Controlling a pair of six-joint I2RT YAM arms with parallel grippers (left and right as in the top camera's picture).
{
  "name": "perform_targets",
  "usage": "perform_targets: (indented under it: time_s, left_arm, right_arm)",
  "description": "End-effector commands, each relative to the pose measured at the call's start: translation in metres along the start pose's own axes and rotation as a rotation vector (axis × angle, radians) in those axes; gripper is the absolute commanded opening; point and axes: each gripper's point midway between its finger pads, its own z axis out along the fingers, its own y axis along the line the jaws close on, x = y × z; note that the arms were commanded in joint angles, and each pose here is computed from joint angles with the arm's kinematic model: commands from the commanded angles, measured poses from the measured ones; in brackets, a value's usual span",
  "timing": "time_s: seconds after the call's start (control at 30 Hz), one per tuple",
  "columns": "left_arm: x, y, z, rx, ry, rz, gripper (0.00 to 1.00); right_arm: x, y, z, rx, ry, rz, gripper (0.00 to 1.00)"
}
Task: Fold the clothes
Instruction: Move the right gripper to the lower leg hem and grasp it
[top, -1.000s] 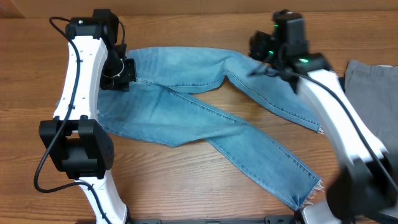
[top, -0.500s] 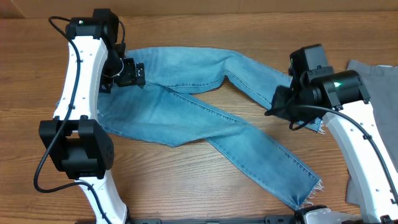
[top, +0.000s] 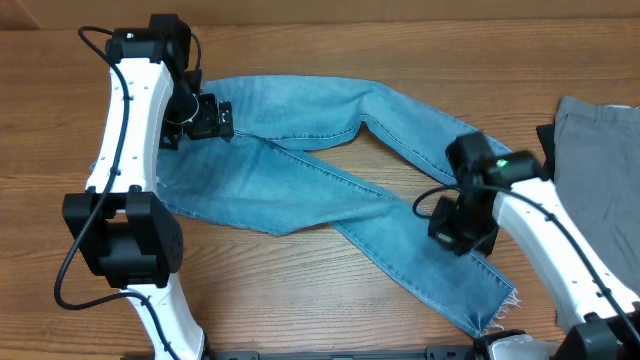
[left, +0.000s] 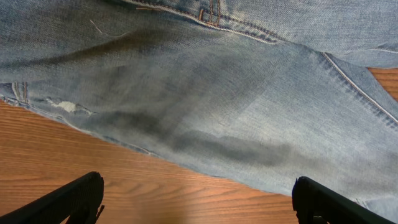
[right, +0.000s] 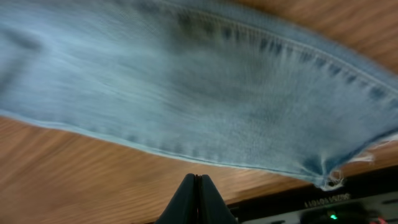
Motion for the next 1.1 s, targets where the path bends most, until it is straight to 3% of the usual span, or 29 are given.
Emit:
perform_targets:
  time_s: [0.0,0.33,1.07]
  left_arm:
    - [-0.002,-0.002,-0.001,-0.008,-0.009,0.006,1.00]
    - [-0.002,-0.002,-0.001,-0.008,-0.009,0.006,1.00]
    - [-0.002,-0.002,-0.001,-0.008,-0.010,0.006,1.00]
  right_arm:
    - [0.014,-0.005,0.028,-0.008,0.056,0.027,0.04]
    - [0.004,-0.013,0.075,-0.015,-0.001,0.112,0.04]
    - [-0.028,-0.011,0.119,0.018,-0.008,0.222,0.04]
